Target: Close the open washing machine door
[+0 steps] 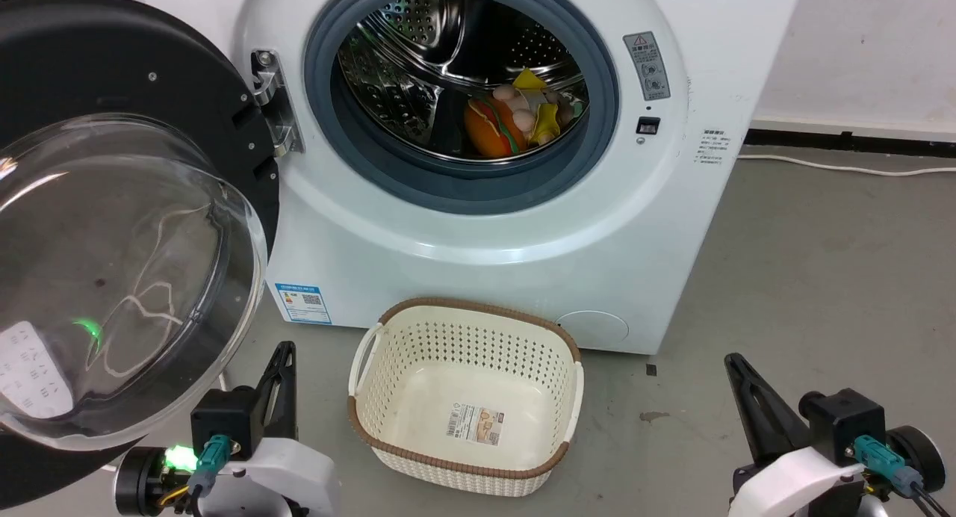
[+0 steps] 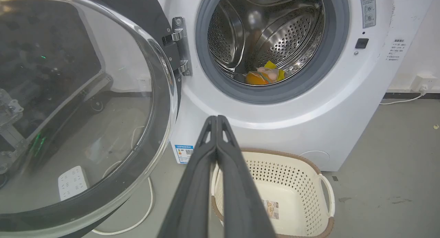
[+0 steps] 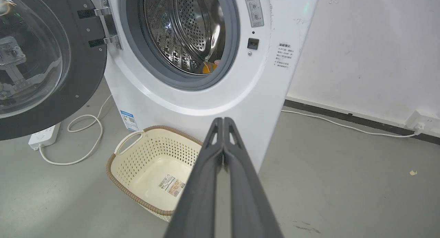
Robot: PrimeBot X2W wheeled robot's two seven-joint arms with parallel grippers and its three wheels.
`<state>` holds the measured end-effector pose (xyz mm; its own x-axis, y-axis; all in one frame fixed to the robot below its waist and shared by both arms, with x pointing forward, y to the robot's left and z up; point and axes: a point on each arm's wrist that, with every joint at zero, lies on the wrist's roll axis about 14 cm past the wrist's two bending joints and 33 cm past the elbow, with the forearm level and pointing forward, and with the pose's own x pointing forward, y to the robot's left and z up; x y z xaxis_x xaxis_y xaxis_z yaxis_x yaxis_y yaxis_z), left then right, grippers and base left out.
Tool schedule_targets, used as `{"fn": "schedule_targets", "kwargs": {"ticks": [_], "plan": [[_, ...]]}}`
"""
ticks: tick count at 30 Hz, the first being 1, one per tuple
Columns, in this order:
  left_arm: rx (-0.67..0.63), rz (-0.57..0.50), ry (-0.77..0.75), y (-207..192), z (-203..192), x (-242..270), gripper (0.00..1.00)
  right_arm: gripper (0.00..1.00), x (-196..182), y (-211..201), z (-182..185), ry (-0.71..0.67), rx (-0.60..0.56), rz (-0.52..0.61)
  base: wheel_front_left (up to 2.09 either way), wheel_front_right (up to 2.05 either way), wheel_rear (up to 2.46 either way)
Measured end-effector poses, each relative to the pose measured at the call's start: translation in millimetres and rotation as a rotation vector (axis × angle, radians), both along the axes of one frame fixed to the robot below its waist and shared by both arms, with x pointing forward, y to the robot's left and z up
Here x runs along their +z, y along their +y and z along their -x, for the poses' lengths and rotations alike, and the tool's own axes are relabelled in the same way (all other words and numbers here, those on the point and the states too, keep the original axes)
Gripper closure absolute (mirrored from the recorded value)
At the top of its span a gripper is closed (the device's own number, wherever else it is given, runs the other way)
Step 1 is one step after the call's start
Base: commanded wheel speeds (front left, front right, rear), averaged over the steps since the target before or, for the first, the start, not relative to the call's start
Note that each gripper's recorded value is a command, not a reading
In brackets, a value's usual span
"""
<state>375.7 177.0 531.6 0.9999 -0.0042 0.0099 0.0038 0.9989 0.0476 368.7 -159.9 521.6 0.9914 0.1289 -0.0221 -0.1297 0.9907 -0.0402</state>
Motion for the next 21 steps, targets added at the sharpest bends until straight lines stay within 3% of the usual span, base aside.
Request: {"fn": "schedule_targets", "kwargs": {"ticks": [21], "plan": [[0.0,0.0,0.0,0.1,0.0,0.0,1.0,1.0,0.0,0.1,0.0,0.0,0.0,0.0,0.0,0.0,0.0]]}}
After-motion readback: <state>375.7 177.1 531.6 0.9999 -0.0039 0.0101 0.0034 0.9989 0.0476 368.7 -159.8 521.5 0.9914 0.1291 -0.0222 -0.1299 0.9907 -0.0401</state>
